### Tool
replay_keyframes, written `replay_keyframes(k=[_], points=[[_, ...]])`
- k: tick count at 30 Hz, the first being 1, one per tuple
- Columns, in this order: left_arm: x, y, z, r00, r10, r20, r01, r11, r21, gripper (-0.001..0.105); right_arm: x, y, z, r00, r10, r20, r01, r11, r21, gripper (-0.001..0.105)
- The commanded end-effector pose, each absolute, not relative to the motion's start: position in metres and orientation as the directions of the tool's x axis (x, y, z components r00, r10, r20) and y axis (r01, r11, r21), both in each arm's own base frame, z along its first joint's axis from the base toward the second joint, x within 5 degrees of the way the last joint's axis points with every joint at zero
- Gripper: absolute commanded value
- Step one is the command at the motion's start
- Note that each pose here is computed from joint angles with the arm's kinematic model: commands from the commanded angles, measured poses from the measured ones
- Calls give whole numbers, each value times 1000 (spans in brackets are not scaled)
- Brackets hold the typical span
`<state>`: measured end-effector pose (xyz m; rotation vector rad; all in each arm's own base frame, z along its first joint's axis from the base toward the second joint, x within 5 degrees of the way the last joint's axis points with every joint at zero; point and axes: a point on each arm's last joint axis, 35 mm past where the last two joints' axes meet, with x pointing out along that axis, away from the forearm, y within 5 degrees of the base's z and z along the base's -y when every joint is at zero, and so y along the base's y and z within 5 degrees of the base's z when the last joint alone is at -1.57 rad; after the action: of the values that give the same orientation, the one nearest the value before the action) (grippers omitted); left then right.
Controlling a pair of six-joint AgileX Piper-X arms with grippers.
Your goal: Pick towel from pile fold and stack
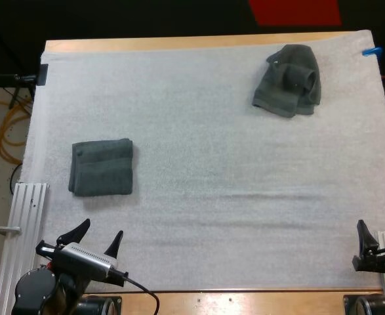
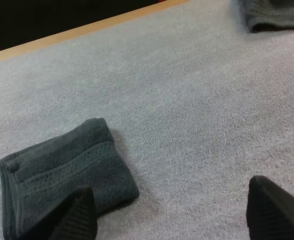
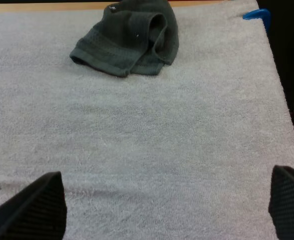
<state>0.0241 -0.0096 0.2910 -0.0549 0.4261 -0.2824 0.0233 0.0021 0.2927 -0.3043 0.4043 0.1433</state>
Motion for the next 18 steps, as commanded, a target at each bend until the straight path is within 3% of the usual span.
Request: replay_keyframes(k=[1, 13, 18], points=[[26, -10, 292, 872, -279, -403, 252, 960, -119, 61, 26, 2, 293, 907, 70, -414, -197, 942, -272, 79], [26, -10, 292, 872, -279, -403, 249, 960, -126, 61, 26, 2, 294, 910, 71, -409, -196, 942, -273, 79], [25, -13, 294, 845, -369, -388, 268, 919, -290, 61, 24, 2, 300, 920, 76, -385, -193, 942, -274, 79]])
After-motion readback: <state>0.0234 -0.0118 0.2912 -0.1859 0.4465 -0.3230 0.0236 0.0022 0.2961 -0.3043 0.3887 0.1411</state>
